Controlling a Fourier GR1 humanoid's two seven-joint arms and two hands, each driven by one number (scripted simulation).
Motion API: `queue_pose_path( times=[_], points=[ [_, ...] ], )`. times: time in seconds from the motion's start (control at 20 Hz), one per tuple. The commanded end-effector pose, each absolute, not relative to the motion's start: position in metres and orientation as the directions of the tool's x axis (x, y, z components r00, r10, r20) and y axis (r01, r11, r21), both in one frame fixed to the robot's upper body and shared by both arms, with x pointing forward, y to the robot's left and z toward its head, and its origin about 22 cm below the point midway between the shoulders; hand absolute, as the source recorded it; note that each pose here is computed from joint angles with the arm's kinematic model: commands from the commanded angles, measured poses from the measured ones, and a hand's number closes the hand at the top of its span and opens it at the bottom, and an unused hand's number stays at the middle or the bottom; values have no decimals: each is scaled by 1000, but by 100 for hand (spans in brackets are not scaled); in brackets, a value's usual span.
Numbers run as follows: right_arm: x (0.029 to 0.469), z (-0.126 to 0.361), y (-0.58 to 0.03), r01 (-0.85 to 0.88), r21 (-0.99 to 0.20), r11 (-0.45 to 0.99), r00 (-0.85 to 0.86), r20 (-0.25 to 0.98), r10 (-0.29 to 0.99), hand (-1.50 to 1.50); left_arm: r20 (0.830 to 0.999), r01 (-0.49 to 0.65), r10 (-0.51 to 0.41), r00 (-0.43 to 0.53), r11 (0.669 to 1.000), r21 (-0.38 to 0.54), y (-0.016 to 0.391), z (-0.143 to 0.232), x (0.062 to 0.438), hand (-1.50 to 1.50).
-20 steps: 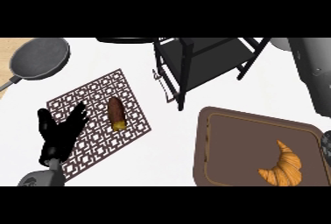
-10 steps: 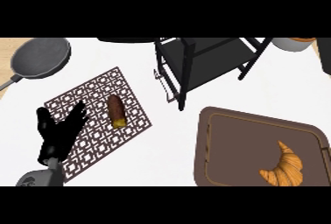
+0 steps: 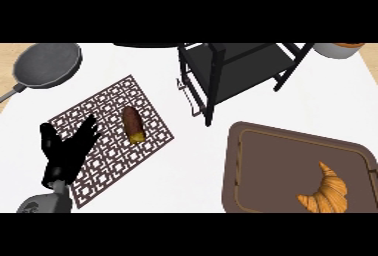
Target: Pick the can from the tray and place it in the tiered shelf
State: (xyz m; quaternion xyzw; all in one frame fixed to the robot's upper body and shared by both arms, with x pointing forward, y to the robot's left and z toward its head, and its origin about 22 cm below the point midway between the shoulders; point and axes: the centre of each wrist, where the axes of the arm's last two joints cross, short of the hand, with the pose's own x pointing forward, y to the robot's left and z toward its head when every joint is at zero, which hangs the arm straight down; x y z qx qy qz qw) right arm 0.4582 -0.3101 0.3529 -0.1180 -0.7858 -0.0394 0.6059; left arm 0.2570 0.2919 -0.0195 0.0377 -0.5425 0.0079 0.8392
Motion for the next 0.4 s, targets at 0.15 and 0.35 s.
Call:
queue_pose_path(
  times=[0.15, 0.35],
  points=[
    [426, 361, -397, 238, -25, 971, -225, 971, 80, -150, 896, -48, -29, 443, 997, 56, 285, -34, 242, 0],
    [418, 342, -422, 203, -26, 979, -233, 970, 74, -150, 904, -38, -21, 427, 998, 41, 272, -26, 259, 0]
  ],
)
